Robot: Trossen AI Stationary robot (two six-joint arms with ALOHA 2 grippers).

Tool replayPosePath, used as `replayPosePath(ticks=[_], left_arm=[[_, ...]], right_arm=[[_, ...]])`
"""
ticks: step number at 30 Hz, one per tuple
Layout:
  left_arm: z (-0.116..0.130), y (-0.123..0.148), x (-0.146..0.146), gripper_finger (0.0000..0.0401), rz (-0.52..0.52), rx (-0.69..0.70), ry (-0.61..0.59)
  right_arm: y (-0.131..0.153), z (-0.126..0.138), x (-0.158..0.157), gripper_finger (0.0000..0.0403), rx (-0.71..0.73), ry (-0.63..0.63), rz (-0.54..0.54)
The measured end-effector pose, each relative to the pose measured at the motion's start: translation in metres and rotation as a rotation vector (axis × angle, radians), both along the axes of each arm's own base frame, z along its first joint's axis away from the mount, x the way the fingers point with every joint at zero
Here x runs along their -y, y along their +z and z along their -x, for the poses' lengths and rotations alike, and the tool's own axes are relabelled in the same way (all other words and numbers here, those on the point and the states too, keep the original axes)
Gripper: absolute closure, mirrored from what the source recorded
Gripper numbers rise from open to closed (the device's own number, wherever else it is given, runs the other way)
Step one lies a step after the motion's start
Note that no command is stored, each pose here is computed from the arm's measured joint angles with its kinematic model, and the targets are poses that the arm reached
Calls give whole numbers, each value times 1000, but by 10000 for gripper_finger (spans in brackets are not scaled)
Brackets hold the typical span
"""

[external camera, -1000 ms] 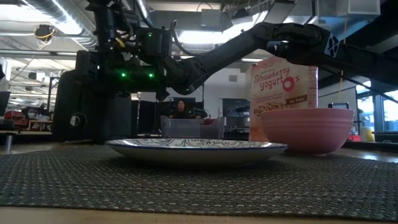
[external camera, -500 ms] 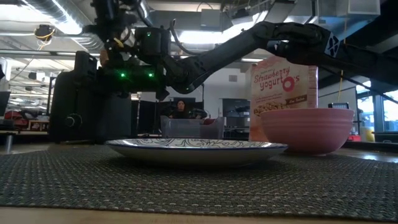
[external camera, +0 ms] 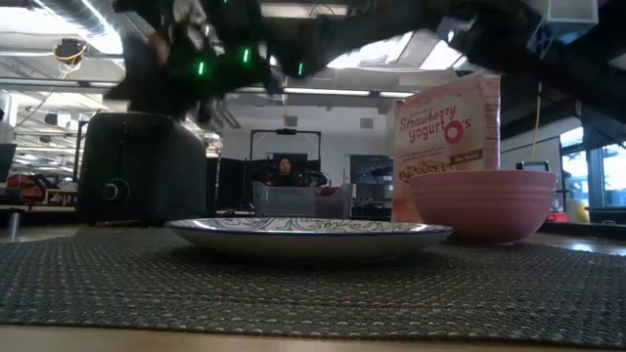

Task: Arrange a breakfast setting
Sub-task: Put the bagel on the white plate

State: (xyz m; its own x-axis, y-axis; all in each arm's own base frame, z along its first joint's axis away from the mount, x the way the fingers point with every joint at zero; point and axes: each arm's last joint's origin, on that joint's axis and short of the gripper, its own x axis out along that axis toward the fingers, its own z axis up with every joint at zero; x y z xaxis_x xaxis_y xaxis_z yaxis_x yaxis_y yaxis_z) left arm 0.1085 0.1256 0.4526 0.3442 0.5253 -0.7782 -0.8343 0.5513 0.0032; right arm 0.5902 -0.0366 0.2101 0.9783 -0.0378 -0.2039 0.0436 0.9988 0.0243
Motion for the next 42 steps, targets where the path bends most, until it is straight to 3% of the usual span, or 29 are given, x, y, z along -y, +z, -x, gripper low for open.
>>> replayPosePath(ticks=[4,8,14,19,22,28,32,37,42], left_arm=[[11,8,16,352,-51,39,-29],[19,14,30,352,-85,68,-59],[28,19,52,352,-123,117,-131],[29,22,64,352,-136,154,-218],[23,21,68,352,-124,164,-270],[2,4,72,352,-90,156,-385],[-15,-11,77,352,-63,160,-451],[-34,-25,86,352,-52,194,-532],[-62,-40,101,352,-44,231,-644]], right_arm=[[50,18,-21,185,-51,-24,64],[72,38,-45,185,-199,6,127],[135,89,-91,185,-310,42,188],[156,127,-134,185,-407,96,234],[176,153,-162,185,-409,192,210],[171,188,-223,185,-467,321,236],[168,209,-246,185,-471,304,255],[136,227,-265,185,-532,252,265],[118,256,-273,185,-456,187,256]])
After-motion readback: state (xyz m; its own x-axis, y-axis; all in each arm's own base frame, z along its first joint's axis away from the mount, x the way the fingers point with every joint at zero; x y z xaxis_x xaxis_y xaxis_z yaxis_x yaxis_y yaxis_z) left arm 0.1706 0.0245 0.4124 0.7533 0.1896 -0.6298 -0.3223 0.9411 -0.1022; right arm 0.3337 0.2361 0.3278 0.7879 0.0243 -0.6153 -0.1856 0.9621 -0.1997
